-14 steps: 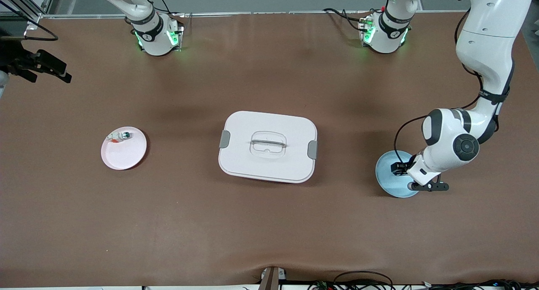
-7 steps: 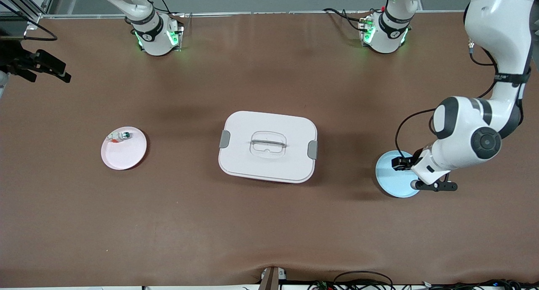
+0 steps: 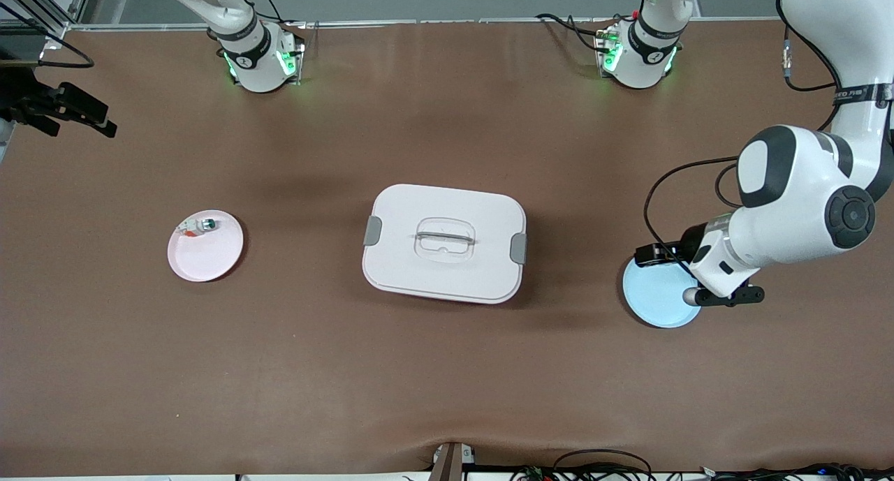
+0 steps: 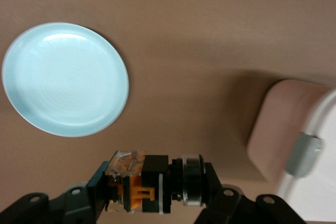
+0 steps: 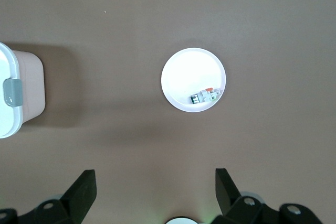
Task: Transfer orange switch to right arm and place
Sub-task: 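Lift the switch with the left gripper and carry it over the white box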
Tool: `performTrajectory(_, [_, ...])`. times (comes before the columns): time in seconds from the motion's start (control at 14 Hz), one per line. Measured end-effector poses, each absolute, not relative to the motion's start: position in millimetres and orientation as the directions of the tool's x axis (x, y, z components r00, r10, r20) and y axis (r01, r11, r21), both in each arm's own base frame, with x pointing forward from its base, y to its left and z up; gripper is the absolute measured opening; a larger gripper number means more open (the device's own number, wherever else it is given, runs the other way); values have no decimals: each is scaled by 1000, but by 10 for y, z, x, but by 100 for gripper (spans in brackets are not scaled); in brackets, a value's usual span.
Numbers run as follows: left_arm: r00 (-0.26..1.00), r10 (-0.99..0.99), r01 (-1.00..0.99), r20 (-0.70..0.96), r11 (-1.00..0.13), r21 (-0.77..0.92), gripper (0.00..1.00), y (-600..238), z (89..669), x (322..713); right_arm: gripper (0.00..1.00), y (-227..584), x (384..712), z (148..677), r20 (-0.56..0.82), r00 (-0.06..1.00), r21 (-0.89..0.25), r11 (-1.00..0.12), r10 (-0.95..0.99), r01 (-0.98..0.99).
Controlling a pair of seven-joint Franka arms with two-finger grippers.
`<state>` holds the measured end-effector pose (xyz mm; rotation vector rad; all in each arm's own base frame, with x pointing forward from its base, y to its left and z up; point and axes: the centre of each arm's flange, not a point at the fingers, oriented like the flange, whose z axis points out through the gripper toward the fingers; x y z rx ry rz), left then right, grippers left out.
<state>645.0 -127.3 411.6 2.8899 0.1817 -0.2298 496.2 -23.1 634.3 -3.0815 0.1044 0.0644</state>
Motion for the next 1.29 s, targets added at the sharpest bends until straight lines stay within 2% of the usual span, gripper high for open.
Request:
performTrajectory(0.43, [910,331,388,-248,-891,235,72,-2323,4722,6212,100,-220,4979,6358,-27,998,11,-999,-54,-53])
performTrajectory(0.86, [834,449,527,-320,-820,223,72,-3581,5041,5660,100,-199,4989,6439,-5,999,18,-999,-47,-47])
performTrajectory(1.29, [684,611,725,-398,-627,283,72,-4545,5094,5427,100,-243,5072,6366,-23,998,17,-998,-55,-55])
